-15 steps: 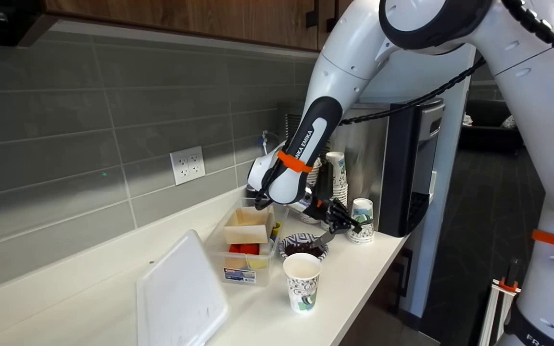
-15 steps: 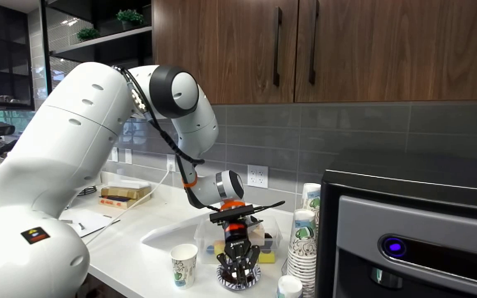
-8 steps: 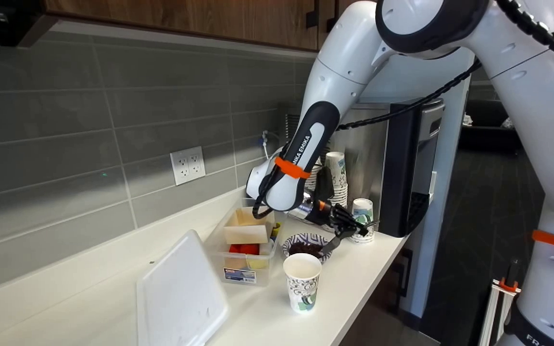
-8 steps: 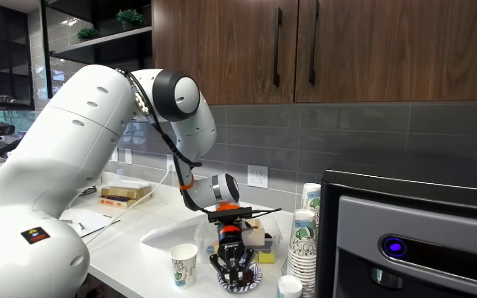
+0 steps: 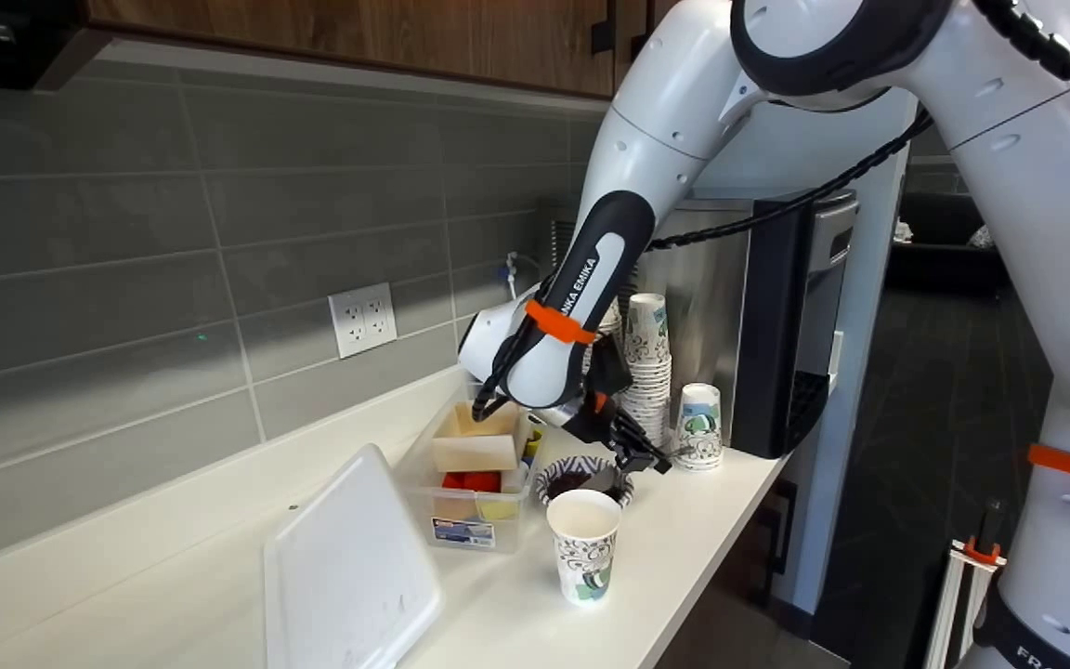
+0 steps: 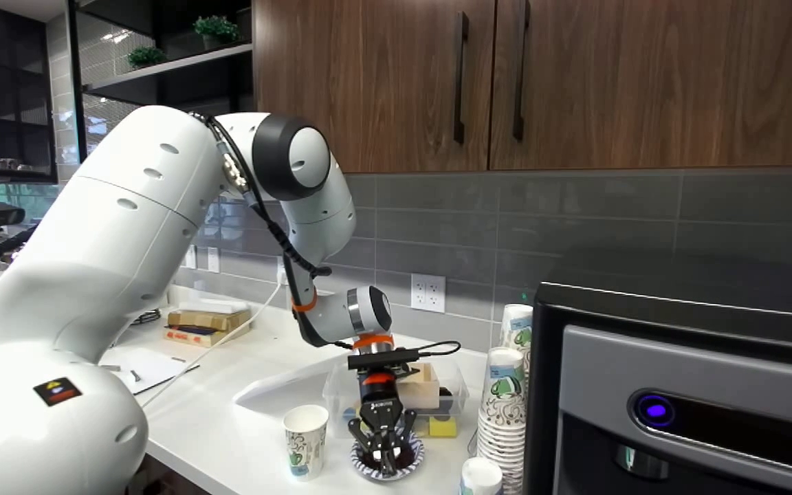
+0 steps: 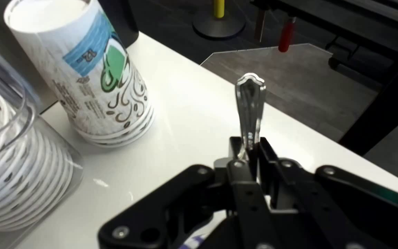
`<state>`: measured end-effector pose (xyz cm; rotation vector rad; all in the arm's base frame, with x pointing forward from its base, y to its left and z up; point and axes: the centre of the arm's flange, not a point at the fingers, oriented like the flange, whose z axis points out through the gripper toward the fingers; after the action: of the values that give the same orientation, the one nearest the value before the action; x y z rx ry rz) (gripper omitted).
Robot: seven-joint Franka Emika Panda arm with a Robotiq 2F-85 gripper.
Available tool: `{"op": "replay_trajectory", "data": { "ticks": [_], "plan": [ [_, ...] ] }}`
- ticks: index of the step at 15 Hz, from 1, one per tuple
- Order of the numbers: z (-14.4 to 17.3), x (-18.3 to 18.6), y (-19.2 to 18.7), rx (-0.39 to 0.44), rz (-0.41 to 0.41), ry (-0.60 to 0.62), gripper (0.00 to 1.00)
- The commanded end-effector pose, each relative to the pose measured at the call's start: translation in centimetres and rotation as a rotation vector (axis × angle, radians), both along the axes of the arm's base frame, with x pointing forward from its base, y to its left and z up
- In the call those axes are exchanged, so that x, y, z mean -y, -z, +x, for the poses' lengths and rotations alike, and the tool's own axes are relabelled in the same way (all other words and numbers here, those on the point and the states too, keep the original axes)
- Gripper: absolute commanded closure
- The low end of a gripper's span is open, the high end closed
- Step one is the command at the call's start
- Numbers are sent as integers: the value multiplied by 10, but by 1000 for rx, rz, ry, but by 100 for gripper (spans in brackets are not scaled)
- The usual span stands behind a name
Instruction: Use the spoon to stir in the bowl
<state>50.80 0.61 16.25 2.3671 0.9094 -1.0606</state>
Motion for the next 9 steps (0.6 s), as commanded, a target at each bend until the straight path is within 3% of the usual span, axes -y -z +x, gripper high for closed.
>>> {"op": "replay_trajectory", "data": {
  "ticks": [1,5,9],
  "plan": [
    [1,5,-9,110,12,20,97],
    [2,15,-14,122,-111,84,97],
    [-8,23,-11,-1,-221,137,97]
  ]
}}
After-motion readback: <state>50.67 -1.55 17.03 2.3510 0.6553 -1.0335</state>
